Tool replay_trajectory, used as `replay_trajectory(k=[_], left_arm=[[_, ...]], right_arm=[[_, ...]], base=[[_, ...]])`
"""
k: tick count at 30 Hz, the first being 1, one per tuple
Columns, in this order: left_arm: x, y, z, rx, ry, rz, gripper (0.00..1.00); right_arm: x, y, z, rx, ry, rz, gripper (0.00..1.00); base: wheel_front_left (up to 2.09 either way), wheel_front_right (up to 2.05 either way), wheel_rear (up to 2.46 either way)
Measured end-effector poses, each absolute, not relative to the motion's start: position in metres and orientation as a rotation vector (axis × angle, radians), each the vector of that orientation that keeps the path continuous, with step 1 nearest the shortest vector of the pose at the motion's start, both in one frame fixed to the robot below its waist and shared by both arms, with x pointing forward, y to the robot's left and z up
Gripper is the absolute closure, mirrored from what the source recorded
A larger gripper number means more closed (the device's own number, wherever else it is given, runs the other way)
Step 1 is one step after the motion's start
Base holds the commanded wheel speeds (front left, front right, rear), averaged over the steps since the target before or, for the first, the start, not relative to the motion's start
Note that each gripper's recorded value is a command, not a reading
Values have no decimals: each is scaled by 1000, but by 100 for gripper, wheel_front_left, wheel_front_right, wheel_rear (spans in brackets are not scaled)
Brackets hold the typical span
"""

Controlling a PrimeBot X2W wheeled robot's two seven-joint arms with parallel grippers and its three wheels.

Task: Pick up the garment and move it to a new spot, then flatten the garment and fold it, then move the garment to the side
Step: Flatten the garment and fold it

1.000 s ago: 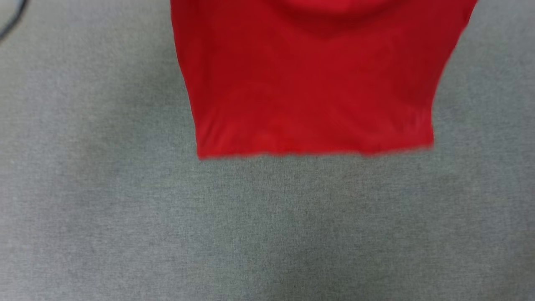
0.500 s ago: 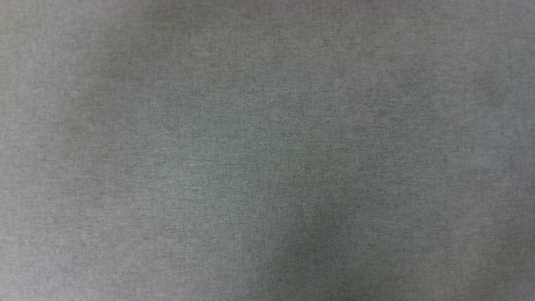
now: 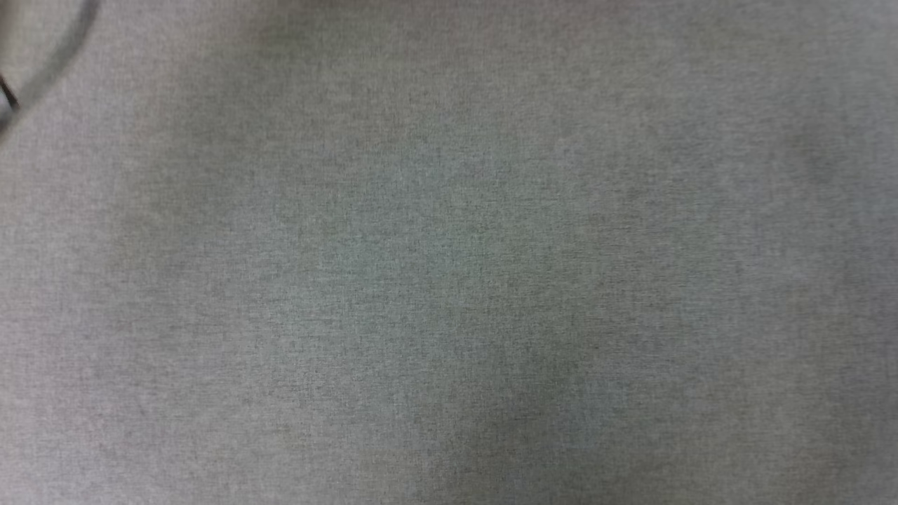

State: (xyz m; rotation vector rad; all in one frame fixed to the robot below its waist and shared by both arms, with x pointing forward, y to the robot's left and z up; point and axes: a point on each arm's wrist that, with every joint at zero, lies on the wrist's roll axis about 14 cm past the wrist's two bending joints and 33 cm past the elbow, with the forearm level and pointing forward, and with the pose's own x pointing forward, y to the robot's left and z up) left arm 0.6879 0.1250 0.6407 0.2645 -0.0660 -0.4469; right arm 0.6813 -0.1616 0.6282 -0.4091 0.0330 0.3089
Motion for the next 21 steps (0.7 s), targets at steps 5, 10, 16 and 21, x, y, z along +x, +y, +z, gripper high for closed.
replay_trajectory(k=[5, 10, 16, 21], left_arm=[[661, 134, 577, 209, 42, -468, 100], [620, 147, 522, 151, 147, -467, 100], [561, 162, 479, 118, 244, -446, 100], [500, 179, 453, 88, 346, -412, 100]], right_arm=[[655, -155, 573, -367, 133, 365, 100], [618, -153, 522, -317, 226, 413, 100], [562, -163, 476, -246, 320, 441, 100], [507, -180, 452, -222, 394, 442, 100]], base=[[0, 0, 0], [0, 0, 0], [0, 0, 0], [0, 0, 0]])
